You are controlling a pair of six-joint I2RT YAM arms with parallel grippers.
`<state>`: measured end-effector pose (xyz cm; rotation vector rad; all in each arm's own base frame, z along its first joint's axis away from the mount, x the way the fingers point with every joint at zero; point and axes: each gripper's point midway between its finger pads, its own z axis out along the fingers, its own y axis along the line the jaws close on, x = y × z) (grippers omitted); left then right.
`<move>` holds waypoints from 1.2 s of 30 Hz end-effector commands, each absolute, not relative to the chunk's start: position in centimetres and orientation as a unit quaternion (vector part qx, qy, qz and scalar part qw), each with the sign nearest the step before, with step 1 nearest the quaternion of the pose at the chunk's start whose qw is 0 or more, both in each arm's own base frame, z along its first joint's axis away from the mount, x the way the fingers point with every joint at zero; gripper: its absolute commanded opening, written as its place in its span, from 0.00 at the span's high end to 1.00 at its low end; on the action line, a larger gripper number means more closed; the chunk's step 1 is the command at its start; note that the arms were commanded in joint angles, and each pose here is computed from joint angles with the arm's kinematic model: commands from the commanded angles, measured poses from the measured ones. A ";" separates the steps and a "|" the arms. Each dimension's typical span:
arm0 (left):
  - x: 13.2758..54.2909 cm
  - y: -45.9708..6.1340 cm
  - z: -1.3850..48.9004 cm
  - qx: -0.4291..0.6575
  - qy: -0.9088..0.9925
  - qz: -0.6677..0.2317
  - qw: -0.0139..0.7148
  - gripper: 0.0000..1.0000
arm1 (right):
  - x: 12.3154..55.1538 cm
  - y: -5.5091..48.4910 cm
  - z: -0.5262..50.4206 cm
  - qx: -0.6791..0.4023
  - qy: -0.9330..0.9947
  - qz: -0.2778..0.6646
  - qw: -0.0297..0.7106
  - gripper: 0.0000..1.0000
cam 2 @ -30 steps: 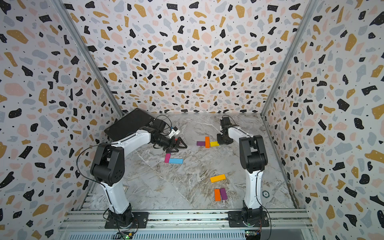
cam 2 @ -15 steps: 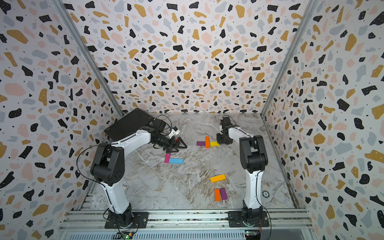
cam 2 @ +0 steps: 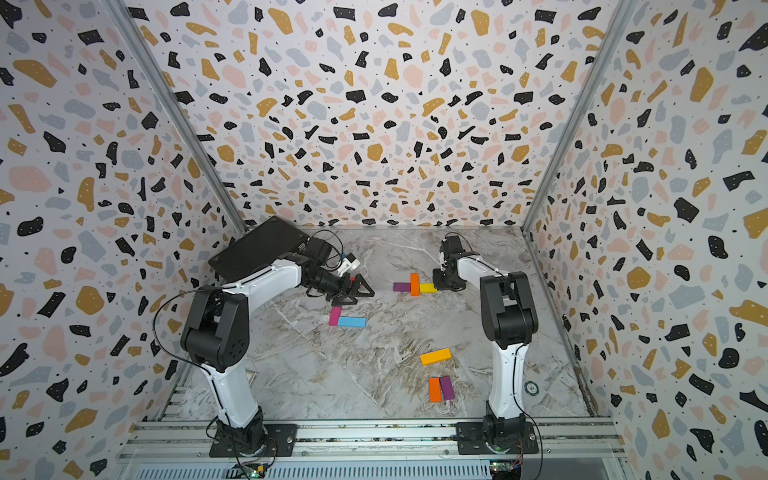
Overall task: Assemble the letter t with building blocks
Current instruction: Assemble the building block at the center of the board.
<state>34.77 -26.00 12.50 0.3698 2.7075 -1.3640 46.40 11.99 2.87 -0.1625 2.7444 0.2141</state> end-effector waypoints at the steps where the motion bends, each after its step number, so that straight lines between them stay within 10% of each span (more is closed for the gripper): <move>1: 35.1 -26.0 13.1 0.128 0.882 -0.450 0.055 0.01 | 46.0 12.4 4.5 -0.057 0.975 0.085 0.200 0.67; 28: 35.2 -26.1 13.0 0.127 0.882 -0.451 0.054 0.00 | 46.2 12.6 4.9 -0.058 0.974 0.083 0.202 0.67; 36: 35.1 -26.3 14.1 0.145 0.873 -0.460 0.072 0.01 | 46.0 7.9 9.6 -0.085 0.964 -0.052 0.247 0.57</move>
